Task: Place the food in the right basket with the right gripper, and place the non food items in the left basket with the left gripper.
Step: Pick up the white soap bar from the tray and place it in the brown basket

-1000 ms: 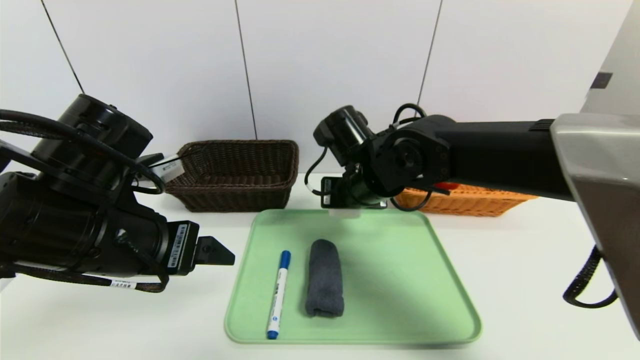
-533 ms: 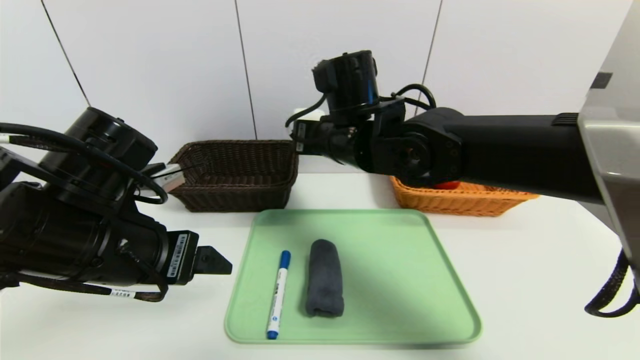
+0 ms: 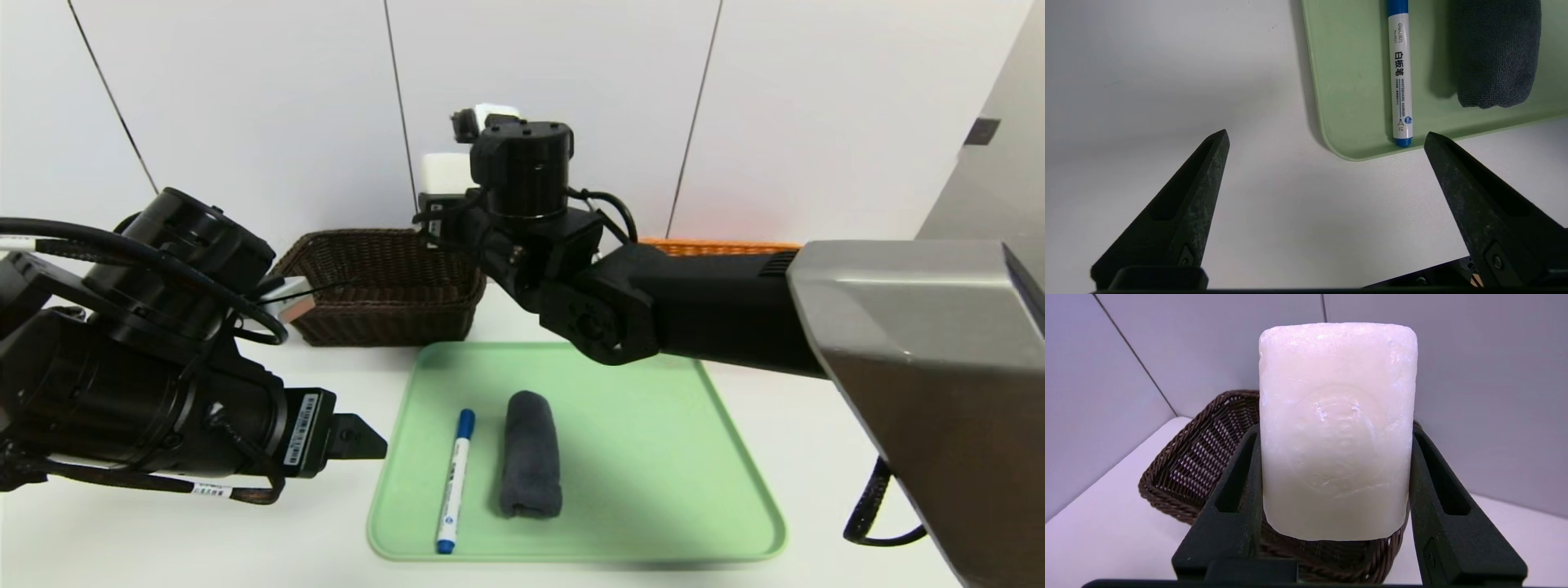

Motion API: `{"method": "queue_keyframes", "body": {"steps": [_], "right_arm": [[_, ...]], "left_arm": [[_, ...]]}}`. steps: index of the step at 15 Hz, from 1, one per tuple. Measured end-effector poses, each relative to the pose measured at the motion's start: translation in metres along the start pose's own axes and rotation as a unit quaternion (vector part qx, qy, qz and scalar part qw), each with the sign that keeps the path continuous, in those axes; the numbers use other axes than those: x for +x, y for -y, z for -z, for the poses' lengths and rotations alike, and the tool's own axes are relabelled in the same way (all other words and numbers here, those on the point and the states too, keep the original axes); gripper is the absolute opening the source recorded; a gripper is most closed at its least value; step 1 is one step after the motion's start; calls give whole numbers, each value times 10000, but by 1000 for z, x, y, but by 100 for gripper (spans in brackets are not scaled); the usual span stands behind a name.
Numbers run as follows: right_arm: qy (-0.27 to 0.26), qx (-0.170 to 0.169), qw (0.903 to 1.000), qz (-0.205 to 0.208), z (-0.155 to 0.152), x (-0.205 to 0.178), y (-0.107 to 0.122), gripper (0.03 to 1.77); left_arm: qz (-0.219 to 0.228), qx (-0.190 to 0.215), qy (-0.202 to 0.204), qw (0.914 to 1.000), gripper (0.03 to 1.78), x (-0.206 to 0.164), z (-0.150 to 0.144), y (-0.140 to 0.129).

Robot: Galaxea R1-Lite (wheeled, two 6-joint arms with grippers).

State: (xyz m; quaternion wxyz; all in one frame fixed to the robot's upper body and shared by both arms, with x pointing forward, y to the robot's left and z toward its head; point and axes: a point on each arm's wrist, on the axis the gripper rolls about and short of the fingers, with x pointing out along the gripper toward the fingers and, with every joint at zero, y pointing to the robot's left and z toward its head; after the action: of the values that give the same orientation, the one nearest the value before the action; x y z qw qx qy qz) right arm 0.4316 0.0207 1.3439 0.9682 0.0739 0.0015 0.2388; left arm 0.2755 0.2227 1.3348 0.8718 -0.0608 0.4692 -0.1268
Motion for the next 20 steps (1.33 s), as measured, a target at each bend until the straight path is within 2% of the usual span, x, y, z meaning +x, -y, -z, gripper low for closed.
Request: {"method": "queue_keyframes", "body": {"steps": [8,14,20], "right_arm": [[-264,-533,9980,-202,49,22,3,97],[-471,-607,9968,-234,72,29,4,97],[-504,-626,9966,-155,76,30,5,97]], "left_arm": [[-77,0,-121,9999,169,0,14,-7],[-47,-12,-37,10000,169,-9,21,-11],[-21,2,-9,10000,169,-12,23,-12]]}}
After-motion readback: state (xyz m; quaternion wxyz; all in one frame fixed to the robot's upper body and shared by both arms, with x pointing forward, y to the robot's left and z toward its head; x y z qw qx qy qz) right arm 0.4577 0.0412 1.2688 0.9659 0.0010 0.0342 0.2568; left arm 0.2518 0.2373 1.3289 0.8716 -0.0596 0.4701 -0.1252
